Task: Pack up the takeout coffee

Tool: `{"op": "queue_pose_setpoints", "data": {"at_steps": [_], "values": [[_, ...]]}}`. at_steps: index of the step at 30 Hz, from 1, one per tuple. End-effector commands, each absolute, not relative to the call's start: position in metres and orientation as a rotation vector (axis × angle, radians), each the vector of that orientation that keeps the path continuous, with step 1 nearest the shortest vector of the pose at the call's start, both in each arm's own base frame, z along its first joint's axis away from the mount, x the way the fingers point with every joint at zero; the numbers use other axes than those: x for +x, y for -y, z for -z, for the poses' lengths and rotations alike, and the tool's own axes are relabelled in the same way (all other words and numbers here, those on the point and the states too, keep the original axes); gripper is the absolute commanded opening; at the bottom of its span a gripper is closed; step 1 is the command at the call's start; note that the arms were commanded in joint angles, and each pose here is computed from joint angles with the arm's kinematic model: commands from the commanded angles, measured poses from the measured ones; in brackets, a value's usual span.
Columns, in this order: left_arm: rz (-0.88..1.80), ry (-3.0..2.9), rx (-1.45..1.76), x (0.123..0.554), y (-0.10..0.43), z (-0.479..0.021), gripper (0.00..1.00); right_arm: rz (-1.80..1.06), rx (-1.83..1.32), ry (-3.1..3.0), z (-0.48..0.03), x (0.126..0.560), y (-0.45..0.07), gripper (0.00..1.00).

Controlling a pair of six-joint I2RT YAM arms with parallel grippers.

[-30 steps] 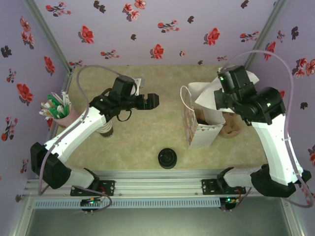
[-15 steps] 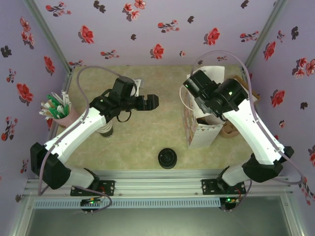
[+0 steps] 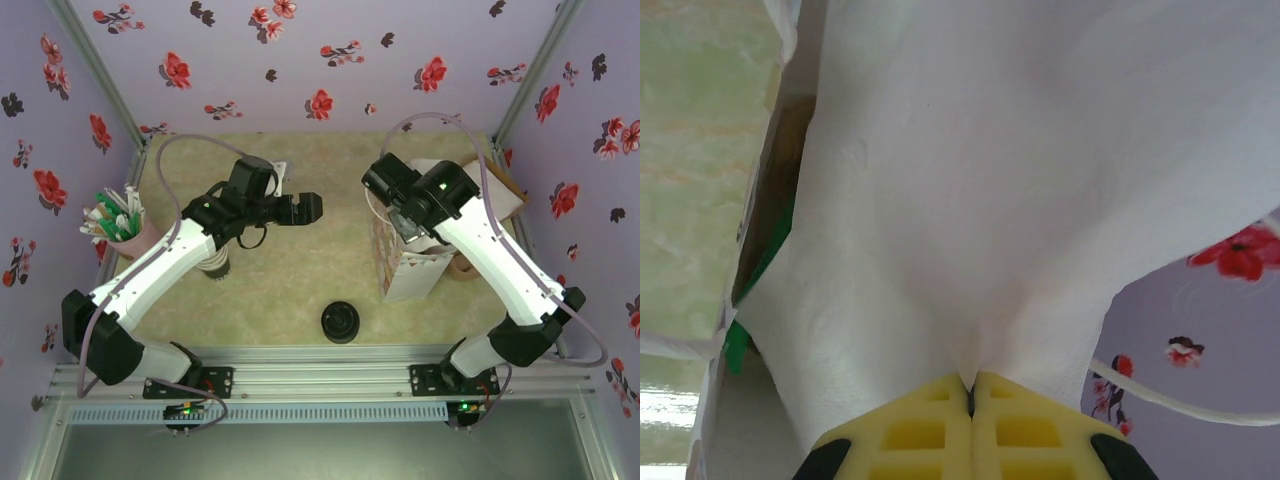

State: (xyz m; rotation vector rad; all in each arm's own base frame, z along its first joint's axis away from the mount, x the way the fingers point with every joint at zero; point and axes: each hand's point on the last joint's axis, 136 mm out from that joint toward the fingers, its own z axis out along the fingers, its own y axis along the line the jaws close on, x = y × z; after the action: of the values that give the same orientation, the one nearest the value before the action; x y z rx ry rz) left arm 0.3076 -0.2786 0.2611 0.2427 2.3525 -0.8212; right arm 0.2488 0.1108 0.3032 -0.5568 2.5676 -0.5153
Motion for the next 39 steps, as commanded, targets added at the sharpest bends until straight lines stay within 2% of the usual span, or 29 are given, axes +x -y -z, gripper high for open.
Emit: {"op": "queue_pose_setpoints", "data": {"at_steps": [1, 24, 30, 31, 32, 35, 39], "values": [[0.818, -2.329, 0.24, 0.305, 0.277, -0.267, 0.96, 0.488, -0.528, -2.662, -0.29, 0.233, -0.102, 0.0], [0.824, -2.336, 0.246, 0.309, 0.284, -0.265, 0.96, 0.129, -0.548, -2.767, -0.235, 0.266, -0.137, 0.0], [0.824, -2.339, 0.25, 0.31, 0.286, -0.264, 0.96, 0.127, -0.515, -2.798, -0.222, 0.267, -0.131, 0.0], [0.824, -2.34, 0.251, 0.31, 0.286, -0.264, 0.96, 0.134, -0.504, -2.793, -0.224, 0.269, -0.129, 0.03], [0.826, -2.339, 0.253, 0.31, 0.287, -0.264, 0.97, 0.152, -0.483, -2.78, -0.227, 0.271, -0.126, 0.17], [0.831, -2.333, 0.251, 0.31, 0.287, -0.267, 0.97, 0.162, -0.438, -2.744, -0.242, 0.273, -0.121, 0.33], [0.839, -2.319, 0.255, 0.308, 0.287, -0.273, 0.97, 0.197, -0.353, -2.663, -0.269, 0.277, -0.11, 0.4]]}}
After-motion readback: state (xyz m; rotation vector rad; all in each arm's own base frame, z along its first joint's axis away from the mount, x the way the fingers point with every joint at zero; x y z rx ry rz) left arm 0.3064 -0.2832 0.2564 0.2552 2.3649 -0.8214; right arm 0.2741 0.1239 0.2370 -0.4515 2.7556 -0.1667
